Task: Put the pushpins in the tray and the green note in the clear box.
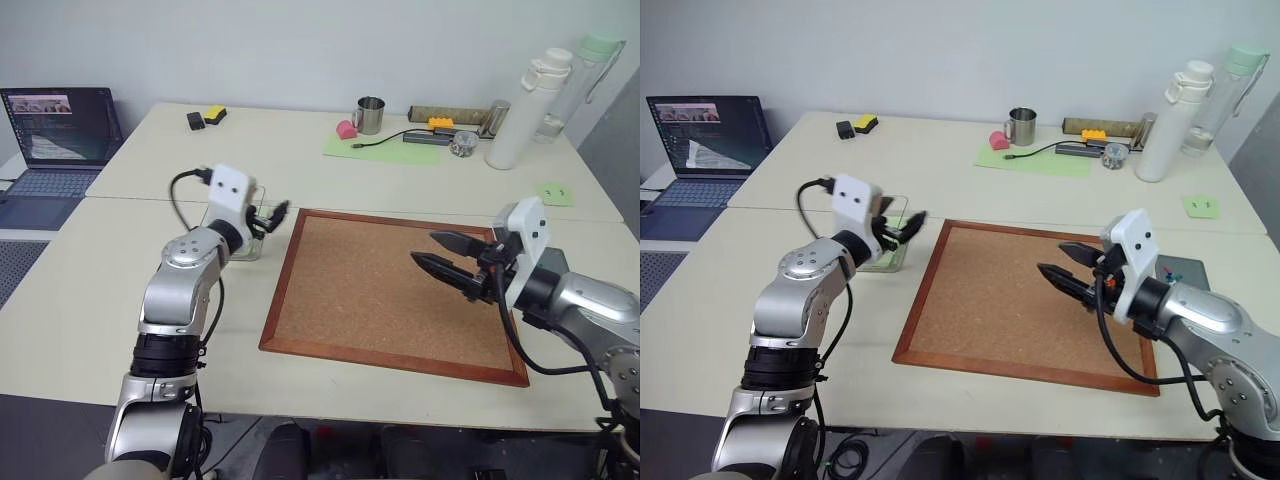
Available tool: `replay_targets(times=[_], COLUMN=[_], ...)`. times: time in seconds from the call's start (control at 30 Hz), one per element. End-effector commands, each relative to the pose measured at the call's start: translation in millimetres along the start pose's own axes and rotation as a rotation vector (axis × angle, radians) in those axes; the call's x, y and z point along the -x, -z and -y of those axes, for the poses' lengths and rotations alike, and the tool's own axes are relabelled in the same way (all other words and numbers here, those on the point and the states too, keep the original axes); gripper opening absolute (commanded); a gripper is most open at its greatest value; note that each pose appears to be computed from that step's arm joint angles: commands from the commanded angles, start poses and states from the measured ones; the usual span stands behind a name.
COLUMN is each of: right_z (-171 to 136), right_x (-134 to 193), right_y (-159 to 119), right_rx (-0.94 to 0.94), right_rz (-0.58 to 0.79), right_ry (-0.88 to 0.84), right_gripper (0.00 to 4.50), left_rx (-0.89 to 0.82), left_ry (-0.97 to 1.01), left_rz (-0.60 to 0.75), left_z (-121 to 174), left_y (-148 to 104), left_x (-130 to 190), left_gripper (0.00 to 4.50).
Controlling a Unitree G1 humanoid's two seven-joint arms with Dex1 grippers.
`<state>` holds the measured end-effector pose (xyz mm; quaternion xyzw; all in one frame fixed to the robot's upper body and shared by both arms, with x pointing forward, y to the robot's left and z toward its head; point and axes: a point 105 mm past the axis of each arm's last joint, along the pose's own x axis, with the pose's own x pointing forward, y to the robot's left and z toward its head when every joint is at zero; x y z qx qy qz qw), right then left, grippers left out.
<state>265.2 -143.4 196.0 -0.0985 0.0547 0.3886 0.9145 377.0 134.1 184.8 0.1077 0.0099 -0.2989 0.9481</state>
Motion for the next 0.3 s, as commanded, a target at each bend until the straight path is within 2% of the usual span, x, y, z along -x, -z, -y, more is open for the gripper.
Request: replay_targets(times=[0.03, 0.17, 0.3], right_z=[21.1, 36.6, 42.6], right_x=[23.5, 34.8, 34.5], right_y=[12.5, 19.5, 21.2], right_rx=[0.070, 0.063, 0.062], right_rz=[-0.095, -0.114, -0.092], right_ry=[0.037, 0.066, 0.096], right_gripper=[2.51, 2.51, 2.51], left_rx=[-0.032, -0.042, -0.100], left_ry=[0.351, 0.474, 0.495], left_rz=[-0.025, -0.076, -0.091], left_z=[46.1, 55.7, 57.1], left_y=[-11.4, -5.2, -0.3], left_x=[9.2, 16.6, 18.5], left_gripper=[4.00, 4.00, 4.00])
